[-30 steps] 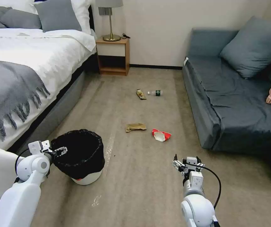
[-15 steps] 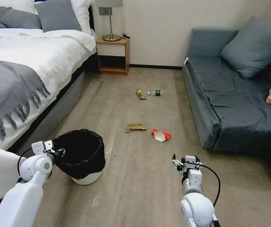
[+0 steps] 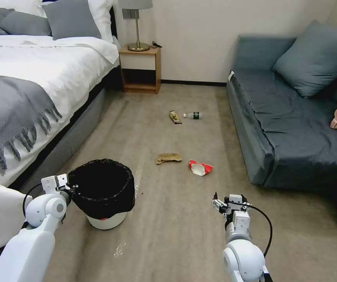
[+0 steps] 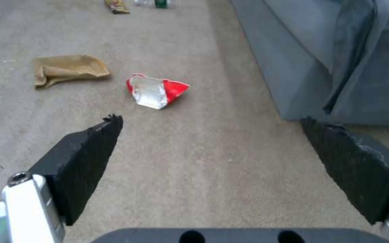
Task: Pick up the trash bin, then pick up the garbage on the floor and place it into the trash bin.
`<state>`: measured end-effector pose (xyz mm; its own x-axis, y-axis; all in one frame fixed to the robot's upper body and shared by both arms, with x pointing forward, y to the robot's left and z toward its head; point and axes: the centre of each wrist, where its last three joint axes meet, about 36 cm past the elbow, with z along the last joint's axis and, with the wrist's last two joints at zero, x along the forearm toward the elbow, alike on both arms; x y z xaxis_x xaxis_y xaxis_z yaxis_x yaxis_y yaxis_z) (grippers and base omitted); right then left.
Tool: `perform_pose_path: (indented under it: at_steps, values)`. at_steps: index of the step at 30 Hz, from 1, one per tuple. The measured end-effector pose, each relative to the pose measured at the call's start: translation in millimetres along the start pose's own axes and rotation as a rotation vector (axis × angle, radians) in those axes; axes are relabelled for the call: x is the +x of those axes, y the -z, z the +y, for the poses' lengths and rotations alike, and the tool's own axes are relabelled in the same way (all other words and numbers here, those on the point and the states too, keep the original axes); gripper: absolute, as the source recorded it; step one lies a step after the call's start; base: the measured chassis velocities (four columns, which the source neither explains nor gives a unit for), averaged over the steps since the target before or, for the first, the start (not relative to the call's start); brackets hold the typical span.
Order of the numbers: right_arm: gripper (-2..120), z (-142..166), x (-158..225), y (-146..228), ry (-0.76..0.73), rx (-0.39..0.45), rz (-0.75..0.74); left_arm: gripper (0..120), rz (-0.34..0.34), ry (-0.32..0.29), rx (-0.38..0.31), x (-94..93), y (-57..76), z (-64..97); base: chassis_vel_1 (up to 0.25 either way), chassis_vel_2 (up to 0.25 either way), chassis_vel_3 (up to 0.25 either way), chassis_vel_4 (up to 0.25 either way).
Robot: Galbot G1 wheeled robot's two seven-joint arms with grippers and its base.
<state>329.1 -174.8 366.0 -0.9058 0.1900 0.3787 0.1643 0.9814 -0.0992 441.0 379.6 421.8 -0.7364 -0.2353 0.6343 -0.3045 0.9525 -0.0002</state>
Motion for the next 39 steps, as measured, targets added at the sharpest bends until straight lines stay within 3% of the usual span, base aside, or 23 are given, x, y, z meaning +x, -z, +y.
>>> perform_pose_path:
  at_steps: [12,18,20,29,37,39]
  values:
    - [100,19.1,-4.4,-1.8,0.043,-0.025,0.015,4,-0.144,0.019,-0.079,51.7,19.6,-4.8,0.000,0.000,0.000,0.000]
    - [100,23.9,-5.2,-2.7,0.055,-0.032,0.013,4,-0.200,0.056,-0.128,63.2,23.5,-2.6,0.000,0.000,0.000,0.000]
    - [100,24.8,-5.2,-2.7,0.061,-0.034,0.013,4,-0.244,0.094,-0.169,65.9,21.1,-1.2,0.000,0.000,0.000,0.000]
    - [100,24.3,-3.8,-2.2,0.074,-0.040,0.006,4,-0.291,0.120,-0.232,77.3,10.9,-2.0,0.000,0.000,0.000,0.000]
    - [100,26.7,3.4,0.4,0.104,-0.049,0.009,4,-0.316,0.160,-0.309,83.3,-7.4,1.2,0.000,0.000,0.000,0.000]
    - [100,28.6,6.3,-1.4,0.109,-0.058,-0.004,4,-0.324,0.175,-0.333,89.0,-17.1,3.2,0.000,0.000,0.000,0.000]
